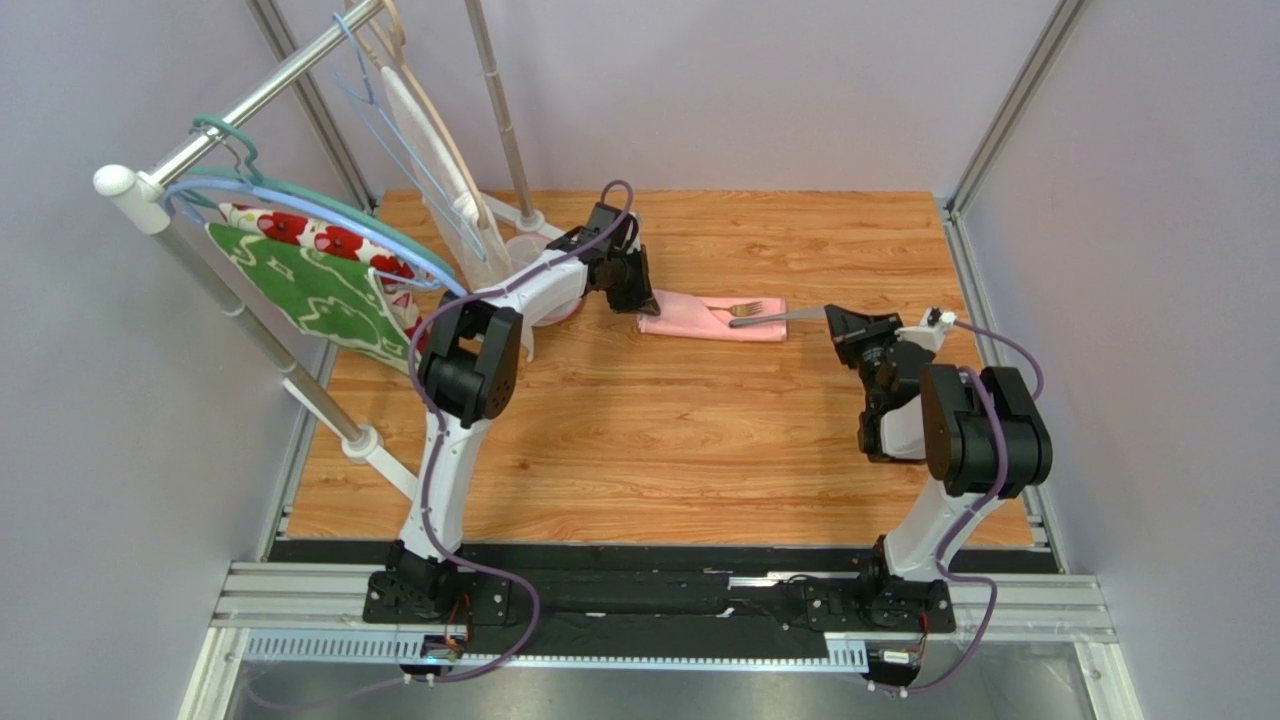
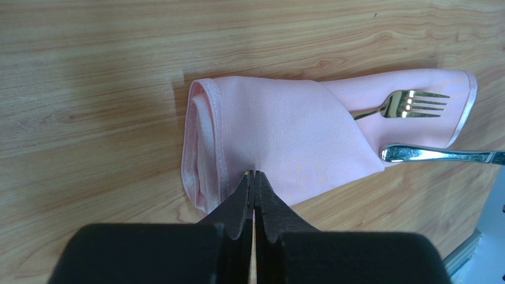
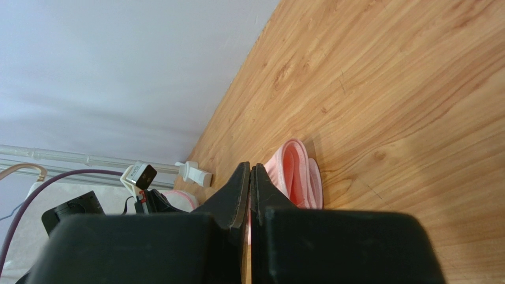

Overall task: Fold the napkin into a case and place the utensils inside
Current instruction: Insert the knife into the folded napkin.

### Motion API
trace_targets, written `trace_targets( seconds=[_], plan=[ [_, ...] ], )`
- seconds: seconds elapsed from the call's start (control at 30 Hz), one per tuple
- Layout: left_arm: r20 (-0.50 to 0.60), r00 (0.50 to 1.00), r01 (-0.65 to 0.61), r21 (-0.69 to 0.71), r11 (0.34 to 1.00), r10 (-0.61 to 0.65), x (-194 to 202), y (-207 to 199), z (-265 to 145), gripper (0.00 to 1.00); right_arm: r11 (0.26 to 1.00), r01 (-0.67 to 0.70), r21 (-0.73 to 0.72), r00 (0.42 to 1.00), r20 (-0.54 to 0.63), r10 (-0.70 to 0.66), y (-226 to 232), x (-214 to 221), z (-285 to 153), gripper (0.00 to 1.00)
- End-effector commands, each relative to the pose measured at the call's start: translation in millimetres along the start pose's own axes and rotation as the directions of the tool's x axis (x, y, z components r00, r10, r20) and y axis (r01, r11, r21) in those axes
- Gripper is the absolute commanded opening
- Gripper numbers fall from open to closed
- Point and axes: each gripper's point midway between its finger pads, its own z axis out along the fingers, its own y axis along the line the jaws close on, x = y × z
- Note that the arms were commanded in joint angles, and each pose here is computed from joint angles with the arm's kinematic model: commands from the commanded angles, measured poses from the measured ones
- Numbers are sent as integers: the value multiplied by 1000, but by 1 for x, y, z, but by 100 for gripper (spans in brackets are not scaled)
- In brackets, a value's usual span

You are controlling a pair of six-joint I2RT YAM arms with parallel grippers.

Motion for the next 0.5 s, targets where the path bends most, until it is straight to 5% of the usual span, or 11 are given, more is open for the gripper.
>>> trace_targets(
  seconds=[0.0,0.47],
  plan=[
    [-9,999,44,2,999,-44,1,3,1,0,989,17,-149,998,62,-8,34,-13,7,0],
    [-23,998,57,2,998,-57,10,8,4,0,986,-73,-149,997,1,74,31,25,15,0]
  ],
)
